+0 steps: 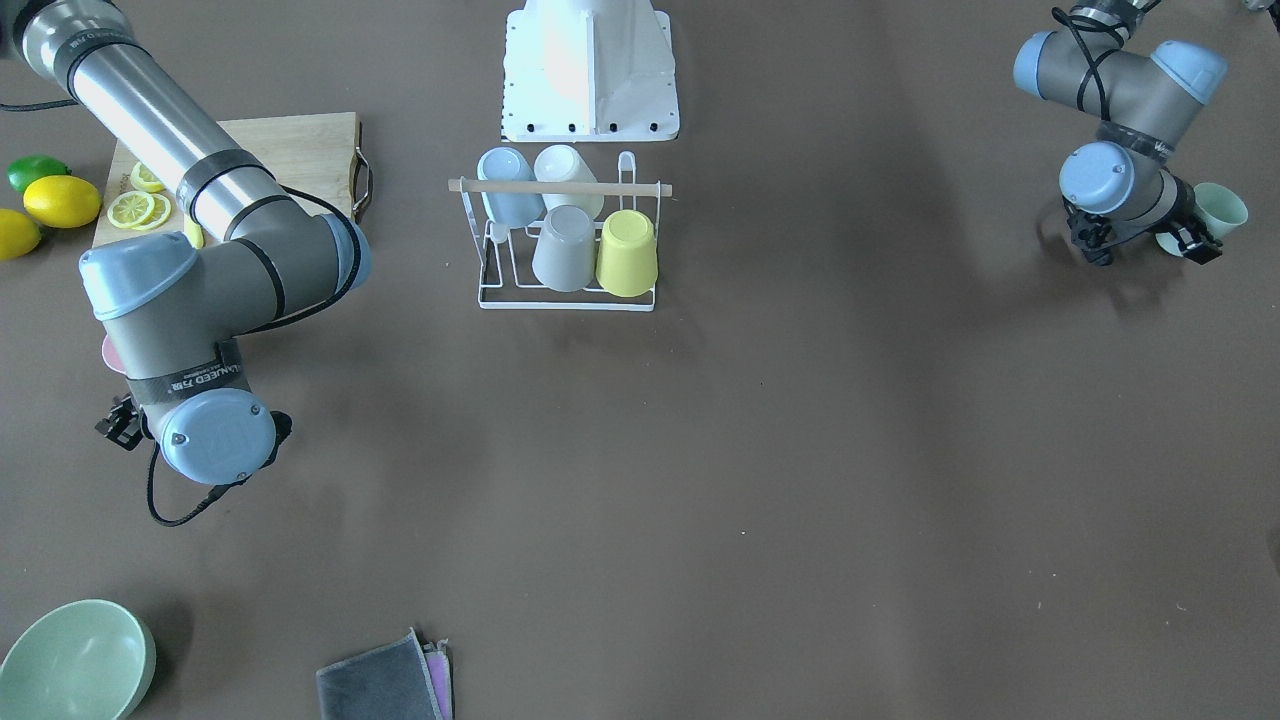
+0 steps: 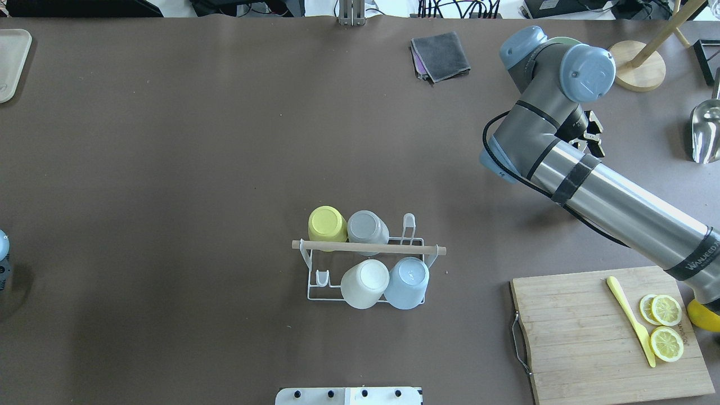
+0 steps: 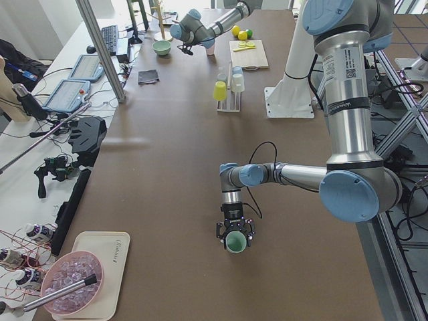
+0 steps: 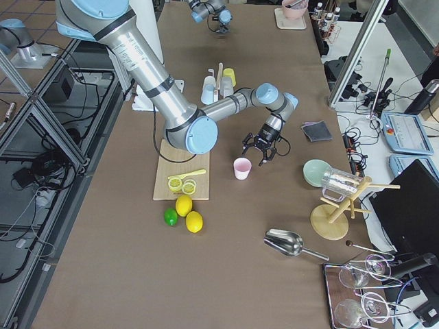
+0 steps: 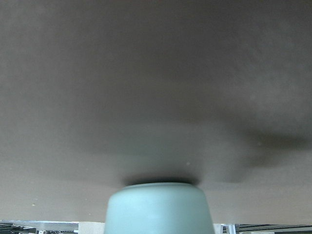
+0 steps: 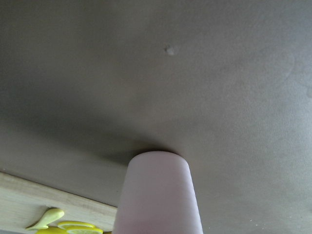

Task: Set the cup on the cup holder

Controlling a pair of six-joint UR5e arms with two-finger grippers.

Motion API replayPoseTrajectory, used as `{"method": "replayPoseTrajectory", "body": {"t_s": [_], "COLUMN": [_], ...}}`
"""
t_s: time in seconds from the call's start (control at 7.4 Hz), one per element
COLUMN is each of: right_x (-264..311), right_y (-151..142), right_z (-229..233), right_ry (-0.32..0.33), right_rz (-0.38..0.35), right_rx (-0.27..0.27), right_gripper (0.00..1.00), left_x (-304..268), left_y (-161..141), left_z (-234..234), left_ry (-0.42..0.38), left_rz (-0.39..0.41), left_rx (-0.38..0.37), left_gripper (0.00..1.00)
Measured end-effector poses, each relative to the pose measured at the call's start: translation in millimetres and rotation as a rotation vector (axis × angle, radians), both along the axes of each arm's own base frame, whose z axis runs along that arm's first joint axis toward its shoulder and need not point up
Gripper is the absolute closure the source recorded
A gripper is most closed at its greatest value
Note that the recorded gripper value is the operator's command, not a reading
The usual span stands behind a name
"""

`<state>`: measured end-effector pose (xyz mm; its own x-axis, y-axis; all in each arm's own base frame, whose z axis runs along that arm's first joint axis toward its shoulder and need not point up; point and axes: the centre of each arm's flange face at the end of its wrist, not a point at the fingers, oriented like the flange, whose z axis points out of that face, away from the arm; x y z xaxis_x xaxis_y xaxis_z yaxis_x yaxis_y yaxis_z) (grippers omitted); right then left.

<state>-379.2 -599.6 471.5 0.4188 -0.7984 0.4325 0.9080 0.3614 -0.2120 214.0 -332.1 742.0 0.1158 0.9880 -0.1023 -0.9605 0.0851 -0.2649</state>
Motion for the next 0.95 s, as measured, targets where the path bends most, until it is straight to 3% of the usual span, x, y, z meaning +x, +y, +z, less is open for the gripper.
{"method": "replayPoseTrajectory", "body": {"t_s": [0.41, 0.54, 0.81, 0.95], "right_x": [-7.4, -8.7, -10.2, -12.6], "right_y": [3.7, 4.1, 4.1, 2.7], "right_z": [11.8, 17.9, 19.9, 18.1], "right_ry": [0.03, 0.05, 0.077, 0.081], "right_rz": [-0.016, -0.024, -0.023, -0.02], "right_rx": [-0.014, -0.017, -0.039, -0.051], "right_gripper": [0.01, 0.01, 0.01, 0.01], "left_x": [-11.4, -12.5, -12.9, -13.2], "left_y": [8.2, 9.0, 9.3, 9.4], "left_z": [9.8, 10.7, 11.3, 11.9], "left_ry": [0.003, 0.004, 0.005, 0.005], "left_rz": [0.0, 0.001, 0.001, 0.002], "left_rx": [0.001, 0.002, 0.002, 0.003], "left_gripper": [0.03, 0.11, 0.15, 0.28]}}
